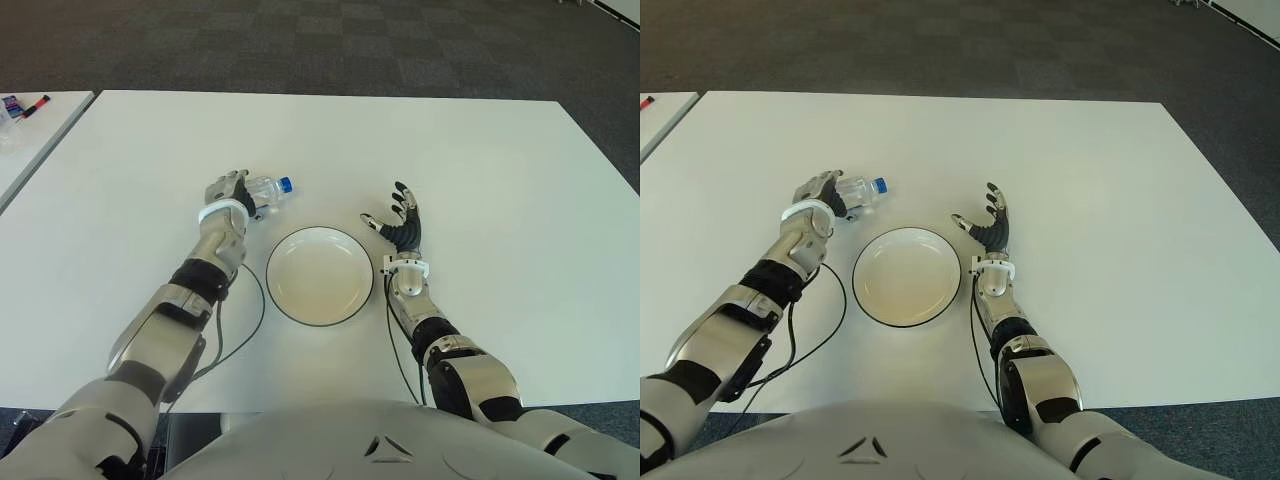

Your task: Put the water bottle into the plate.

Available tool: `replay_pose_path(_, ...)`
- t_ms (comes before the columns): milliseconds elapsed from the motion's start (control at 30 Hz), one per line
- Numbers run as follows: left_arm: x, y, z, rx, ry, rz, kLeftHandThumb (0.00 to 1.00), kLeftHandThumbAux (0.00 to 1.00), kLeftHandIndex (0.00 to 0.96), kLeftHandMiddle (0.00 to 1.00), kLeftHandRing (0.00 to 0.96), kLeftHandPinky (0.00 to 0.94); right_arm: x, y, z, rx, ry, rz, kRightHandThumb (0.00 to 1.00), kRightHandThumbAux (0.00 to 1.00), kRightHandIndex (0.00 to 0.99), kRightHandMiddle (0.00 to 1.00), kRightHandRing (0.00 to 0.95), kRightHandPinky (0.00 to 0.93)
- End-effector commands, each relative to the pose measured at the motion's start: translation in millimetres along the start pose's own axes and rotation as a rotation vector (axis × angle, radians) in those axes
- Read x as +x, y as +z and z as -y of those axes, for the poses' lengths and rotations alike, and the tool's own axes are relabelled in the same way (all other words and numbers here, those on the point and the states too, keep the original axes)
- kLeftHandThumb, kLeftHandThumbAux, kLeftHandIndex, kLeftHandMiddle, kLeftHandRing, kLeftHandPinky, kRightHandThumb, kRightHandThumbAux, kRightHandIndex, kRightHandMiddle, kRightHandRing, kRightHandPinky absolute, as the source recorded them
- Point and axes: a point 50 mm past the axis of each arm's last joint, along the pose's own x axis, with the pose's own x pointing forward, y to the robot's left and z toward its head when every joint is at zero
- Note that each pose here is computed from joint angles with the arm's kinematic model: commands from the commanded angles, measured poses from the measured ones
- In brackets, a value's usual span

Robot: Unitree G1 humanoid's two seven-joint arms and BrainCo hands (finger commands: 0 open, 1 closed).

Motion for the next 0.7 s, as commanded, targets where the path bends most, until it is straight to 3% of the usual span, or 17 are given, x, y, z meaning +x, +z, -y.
replay_pose_path(33, -0.4, 1.4, 12.4, 0.000, -0.042, 0.010, 0.000, 0.893, 0.000, 0.000, 0.000, 0.061, -15.5, -19.3, 1.6, -0.014, -0.002, -0.095, 0.000, 0.921, 0.129, 0.119, 0.126, 0.173)
replay_pose_path(233, 1.2, 3.6, 21.5, 0.016, -0.072, 0.024, 0.000, 0.900, 0.000, 0.004, 0.000, 0.067, -15.8, -19.4, 0.9, -0.014, -0.006, -0.097, 0.000, 0.915, 0.128, 0.118, 0.125, 0.171)
replay_pose_path(433, 1.7, 5.7, 43.5, 0.070, -0.143, 0.019, 0.000, 0.909, 0.000, 0.004, 0.000, 0.060, -15.9, -19.5, 0.2, -0.002, -0.010, -0.106, 0.000, 0.906, 0.128, 0.117, 0.125, 0.172)
replay_pose_path(700, 2.5, 0.8, 52.2, 0.131, -0.175, 0.037, 0.000, 0.914, 0.000, 0.008, 0.000, 0.066, -16.3, -19.7, 0.5, 0.003, -0.016, -0.108, 0.000, 0.902, 0.125, 0.117, 0.125, 0.172)
